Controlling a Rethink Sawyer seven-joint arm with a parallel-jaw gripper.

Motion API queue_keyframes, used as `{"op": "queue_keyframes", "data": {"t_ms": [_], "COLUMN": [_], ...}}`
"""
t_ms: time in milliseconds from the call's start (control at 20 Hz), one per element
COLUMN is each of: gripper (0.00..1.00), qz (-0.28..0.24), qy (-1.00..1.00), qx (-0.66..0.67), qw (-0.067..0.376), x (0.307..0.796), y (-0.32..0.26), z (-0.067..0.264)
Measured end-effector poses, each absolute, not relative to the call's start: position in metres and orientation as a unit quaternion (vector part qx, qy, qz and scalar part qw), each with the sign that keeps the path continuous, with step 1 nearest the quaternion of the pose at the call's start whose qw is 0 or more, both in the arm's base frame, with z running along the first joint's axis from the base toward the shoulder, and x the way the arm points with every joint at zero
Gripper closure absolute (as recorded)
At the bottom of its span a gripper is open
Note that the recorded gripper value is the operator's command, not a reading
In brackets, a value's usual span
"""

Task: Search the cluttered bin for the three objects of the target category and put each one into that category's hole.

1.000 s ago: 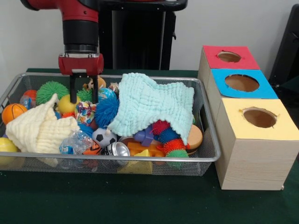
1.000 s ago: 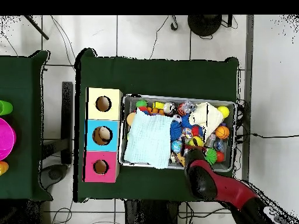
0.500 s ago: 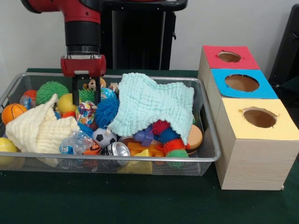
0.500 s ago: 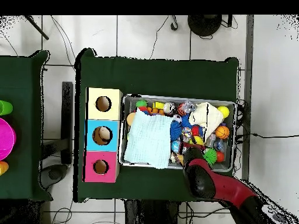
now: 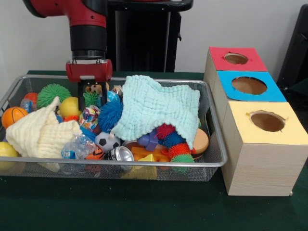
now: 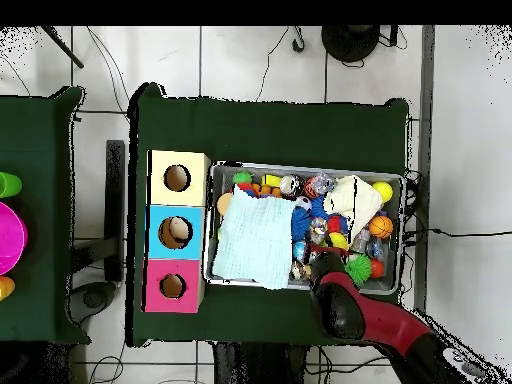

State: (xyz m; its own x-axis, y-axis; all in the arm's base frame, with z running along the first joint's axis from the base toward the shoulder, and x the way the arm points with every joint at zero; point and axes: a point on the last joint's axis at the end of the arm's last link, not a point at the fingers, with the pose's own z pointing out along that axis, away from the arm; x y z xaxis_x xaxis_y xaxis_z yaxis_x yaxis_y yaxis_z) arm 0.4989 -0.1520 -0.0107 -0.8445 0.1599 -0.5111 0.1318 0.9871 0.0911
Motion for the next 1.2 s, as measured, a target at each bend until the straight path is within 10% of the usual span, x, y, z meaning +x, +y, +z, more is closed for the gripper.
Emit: {"op": "queue_keyframes", "data": {"t_ms": [500, 550, 1200], "gripper": [0.0, 1.0, 1.0], "qz": [0.03, 0.029, 0.021], "qy": [0.951, 0.949, 0.945], "qx": [0.085, 0.086, 0.085], "qw": [0.296, 0.301, 0.316], "x": [0.501, 0.502, 0.509], "y": [-0.146, -0.146, -0.146], "z": [-0.022, -0.022, -0.015]}}
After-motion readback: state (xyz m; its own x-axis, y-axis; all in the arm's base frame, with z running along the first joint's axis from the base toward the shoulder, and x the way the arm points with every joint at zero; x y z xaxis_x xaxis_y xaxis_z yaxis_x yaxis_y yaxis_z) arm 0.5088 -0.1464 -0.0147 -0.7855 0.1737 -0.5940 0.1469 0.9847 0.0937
